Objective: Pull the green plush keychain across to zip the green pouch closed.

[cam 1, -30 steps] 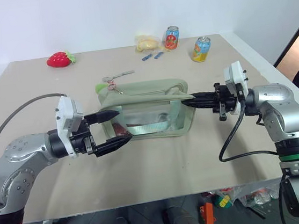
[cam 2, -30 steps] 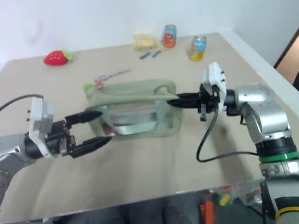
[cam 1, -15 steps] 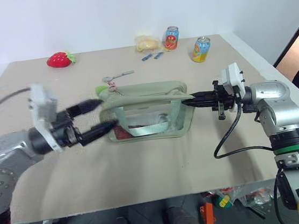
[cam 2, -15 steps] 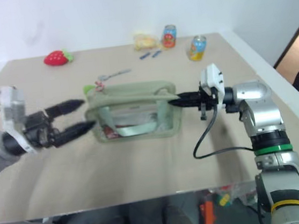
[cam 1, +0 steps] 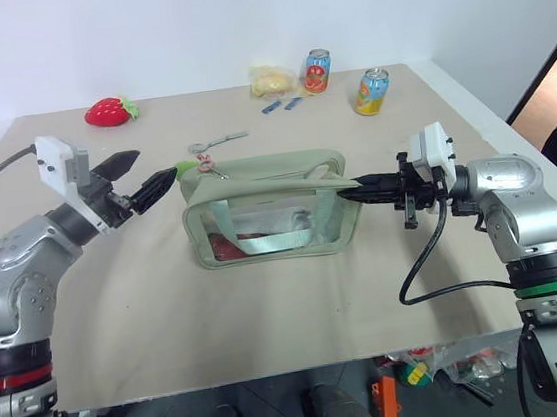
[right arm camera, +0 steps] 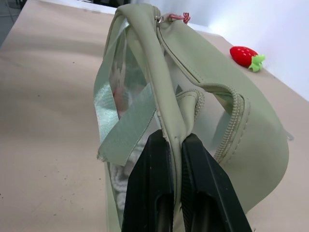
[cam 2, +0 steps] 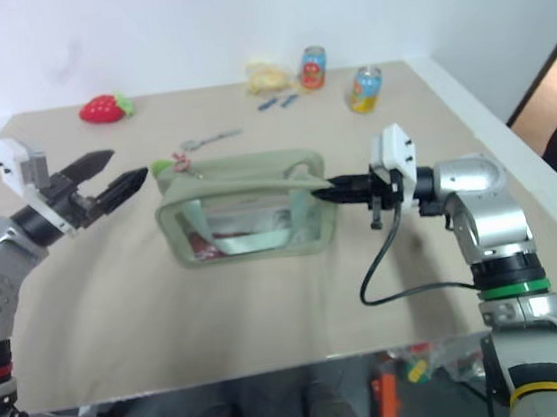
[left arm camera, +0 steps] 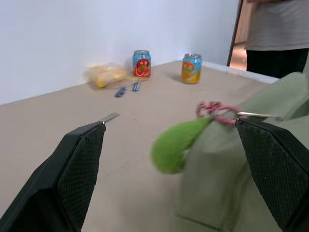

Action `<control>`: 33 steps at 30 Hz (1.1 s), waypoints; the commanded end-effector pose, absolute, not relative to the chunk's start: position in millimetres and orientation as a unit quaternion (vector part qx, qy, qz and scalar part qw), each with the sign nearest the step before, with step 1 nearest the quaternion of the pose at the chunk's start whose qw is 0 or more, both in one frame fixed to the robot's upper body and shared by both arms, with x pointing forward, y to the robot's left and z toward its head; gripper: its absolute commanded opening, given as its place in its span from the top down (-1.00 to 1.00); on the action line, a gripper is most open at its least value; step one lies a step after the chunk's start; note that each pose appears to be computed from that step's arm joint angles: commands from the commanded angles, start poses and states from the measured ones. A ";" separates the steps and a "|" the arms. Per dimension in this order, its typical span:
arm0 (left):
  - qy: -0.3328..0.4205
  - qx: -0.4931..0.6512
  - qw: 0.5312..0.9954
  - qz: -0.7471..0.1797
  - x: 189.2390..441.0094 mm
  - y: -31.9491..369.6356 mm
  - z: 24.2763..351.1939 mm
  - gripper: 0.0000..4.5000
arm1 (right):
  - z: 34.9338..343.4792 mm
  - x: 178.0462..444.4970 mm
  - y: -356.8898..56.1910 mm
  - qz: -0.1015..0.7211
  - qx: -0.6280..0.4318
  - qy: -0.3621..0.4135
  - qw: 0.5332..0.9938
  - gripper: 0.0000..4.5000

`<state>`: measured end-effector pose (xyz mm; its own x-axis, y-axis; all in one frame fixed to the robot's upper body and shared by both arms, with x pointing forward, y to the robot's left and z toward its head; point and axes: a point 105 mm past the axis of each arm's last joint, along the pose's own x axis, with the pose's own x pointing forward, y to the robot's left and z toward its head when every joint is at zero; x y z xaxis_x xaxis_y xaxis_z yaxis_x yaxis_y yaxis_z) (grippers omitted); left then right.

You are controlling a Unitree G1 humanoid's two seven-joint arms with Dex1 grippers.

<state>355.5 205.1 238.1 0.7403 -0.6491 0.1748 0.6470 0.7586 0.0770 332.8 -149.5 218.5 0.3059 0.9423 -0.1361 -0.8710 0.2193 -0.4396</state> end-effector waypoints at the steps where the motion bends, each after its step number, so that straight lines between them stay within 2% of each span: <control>1: -0.099 0.018 0.922 -0.375 367.0 206.6 239.7 -1.00 | 230.3 325.9 -147.3 0.582 -0.242 -0.101 0.770 0.99; 16: -0.069 0.060 0.895 -0.436 396.7 207.7 227.4 -1.00 | 229.3 318.3 -152.7 0.570 -0.253 -0.096 0.775 0.99; 29: -0.062 0.094 0.832 -0.543 389.7 175.8 231.3 -1.00 | 227.0 319.9 -153.7 0.567 -0.256 -0.095 0.777 0.99; 33: -0.060 0.102 0.829 -0.546 390.1 175.4 233.0 -1.00 | 226.6 321.1 -153.5 0.565 -0.257 -0.096 0.778 0.99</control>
<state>390.8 178.2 221.3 0.4150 -0.9096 -0.0192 0.8942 0.4039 0.1929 322.3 -153.2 216.2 0.3339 0.9297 -0.1555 -0.8551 0.2294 -0.4649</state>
